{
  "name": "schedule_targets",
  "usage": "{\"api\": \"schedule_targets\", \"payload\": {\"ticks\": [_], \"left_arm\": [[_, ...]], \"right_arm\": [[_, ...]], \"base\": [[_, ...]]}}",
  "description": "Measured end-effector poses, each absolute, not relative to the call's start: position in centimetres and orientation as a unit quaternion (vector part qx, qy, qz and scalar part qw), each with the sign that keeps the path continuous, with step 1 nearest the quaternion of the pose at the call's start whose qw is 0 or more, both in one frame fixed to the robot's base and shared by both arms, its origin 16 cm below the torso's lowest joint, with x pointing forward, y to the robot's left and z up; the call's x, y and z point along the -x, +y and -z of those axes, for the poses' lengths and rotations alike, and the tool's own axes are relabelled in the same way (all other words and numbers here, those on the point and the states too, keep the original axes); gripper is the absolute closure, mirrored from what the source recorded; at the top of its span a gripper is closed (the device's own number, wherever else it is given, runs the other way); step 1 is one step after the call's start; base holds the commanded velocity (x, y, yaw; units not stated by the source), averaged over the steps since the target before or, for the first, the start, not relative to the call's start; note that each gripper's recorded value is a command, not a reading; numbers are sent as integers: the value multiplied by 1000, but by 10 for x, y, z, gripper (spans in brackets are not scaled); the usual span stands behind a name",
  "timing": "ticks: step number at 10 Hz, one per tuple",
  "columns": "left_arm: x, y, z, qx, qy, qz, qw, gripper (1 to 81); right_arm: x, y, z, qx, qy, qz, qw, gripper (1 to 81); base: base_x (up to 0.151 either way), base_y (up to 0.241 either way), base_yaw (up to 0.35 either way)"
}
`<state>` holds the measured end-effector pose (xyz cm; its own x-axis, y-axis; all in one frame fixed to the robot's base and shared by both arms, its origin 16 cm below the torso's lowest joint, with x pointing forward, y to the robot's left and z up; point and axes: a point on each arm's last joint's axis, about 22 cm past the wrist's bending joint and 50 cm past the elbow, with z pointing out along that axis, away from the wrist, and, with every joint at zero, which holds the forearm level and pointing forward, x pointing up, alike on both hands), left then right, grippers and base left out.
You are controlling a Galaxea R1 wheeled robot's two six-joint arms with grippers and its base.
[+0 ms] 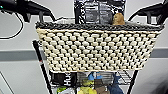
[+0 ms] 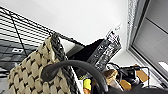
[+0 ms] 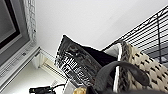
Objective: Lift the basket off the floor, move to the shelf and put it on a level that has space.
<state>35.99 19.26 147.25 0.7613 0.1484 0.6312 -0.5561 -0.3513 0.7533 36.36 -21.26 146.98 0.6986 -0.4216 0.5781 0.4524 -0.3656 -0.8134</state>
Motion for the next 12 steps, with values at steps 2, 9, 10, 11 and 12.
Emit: {"api": "schedule_targets", "payload": {"ticks": [2, 9, 10, 11, 12], "left_arm": [[-376, 191, -1485, -760, -129, -319, 551, 811], [-419, 186, -1516, -767, -110, -322, 544, 811], [-427, 187, -1520, -769, -105, -324, 541, 811], [-435, 186, -1526, -769, -101, -329, 539, 811], [-443, 186, -1530, -772, -98, -330, 535, 811]], "right_arm": [[-374, -210, -1476, 730, -8, 389, 561, 811], [-414, -205, -1501, 727, 6, 398, 560, 811], [-422, -204, -1503, 727, 9, 397, 560, 811], [-433, -204, -1502, 728, 16, 396, 559, 811], [-446, -206, -1500, 729, 23, 397, 558, 811]], "base": [[0, 0, 0], [0, 0, 0], [0, 0, 0], [0, 0, 0], [0, 0, 0]]}}
